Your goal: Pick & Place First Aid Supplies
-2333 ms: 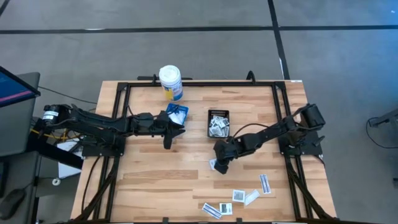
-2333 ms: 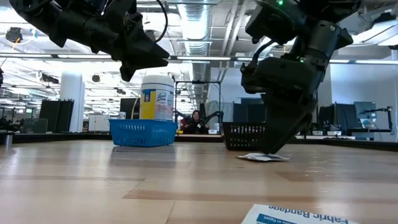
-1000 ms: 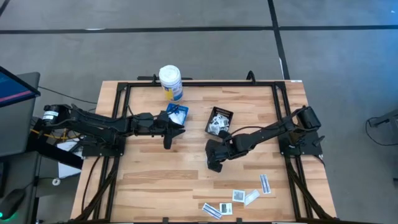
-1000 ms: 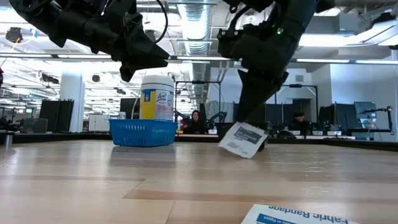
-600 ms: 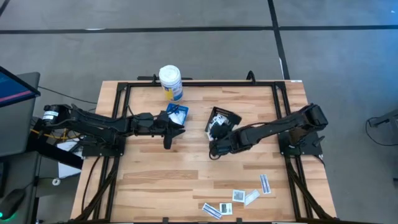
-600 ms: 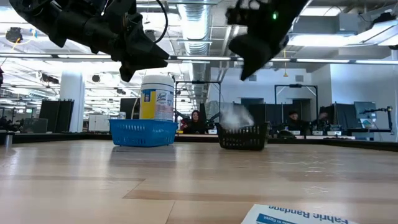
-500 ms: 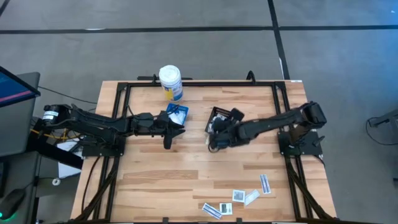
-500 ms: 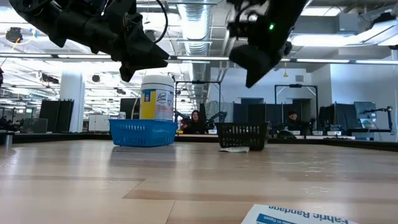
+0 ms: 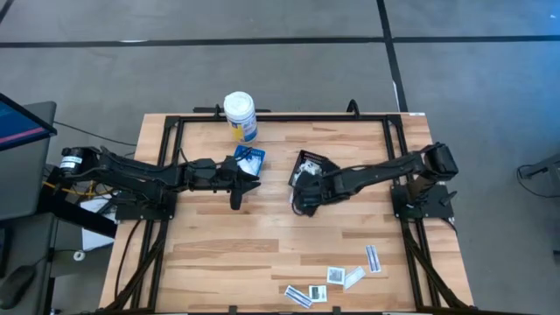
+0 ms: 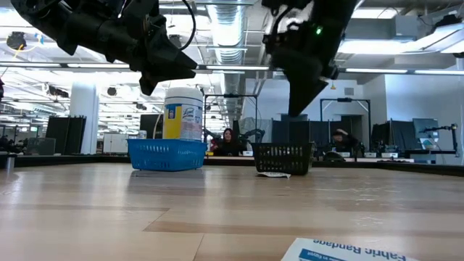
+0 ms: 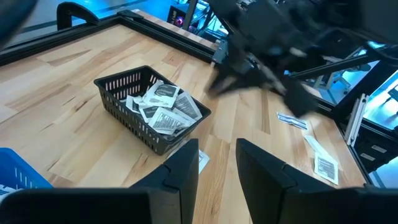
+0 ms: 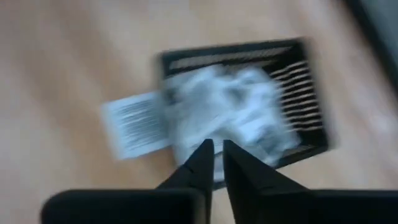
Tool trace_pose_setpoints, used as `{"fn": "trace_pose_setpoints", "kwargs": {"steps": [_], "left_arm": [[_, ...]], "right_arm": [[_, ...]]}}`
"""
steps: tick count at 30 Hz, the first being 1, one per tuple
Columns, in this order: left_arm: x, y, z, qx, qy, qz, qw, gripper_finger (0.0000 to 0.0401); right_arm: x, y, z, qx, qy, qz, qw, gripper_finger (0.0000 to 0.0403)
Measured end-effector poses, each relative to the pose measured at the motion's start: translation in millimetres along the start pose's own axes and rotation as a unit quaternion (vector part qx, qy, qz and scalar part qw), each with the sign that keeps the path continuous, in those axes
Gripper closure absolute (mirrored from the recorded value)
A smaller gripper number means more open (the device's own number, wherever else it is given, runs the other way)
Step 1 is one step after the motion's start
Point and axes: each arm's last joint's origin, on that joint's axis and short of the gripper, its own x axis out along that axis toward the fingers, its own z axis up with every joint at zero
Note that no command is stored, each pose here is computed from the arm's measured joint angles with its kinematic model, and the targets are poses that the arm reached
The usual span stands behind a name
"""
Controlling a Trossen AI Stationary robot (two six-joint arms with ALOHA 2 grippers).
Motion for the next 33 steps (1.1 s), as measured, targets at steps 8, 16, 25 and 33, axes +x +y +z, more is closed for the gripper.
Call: {"fn": "trace_pose_setpoints", "kwargs": {"steps": [8, 16, 25, 33], "left_arm": [[0.0, 0.0, 0.0, -0.002, 0.0, 0.0, 1.0, 0.0293], [1.2, -0.2, -1.3, -0.004, 0.004, 0.0, 1.0, 0.0293], [2.8, -0.2, -3.0, -0.004, 0.007, 0.0, 1.0, 0.0293], [2.8, 0.1, -2.7, -0.005, 0.006, 0.001, 1.0, 0.0293]], "right_arm": [[-15.0, 45.2, -6.5, 0.003, -0.057, 0.108, 0.993, 0.0303], [21.8, 82.6, -22.4, 0.123, -0.046, 0.091, 0.987, 0.0285], [66.8, 69.5, -15.0, 0.172, -0.004, 0.044, 0.984, 0.0285], [72.2, 57.9, -13.5, 0.212, 0.01, 0.012, 0.977, 0.0285]]}}
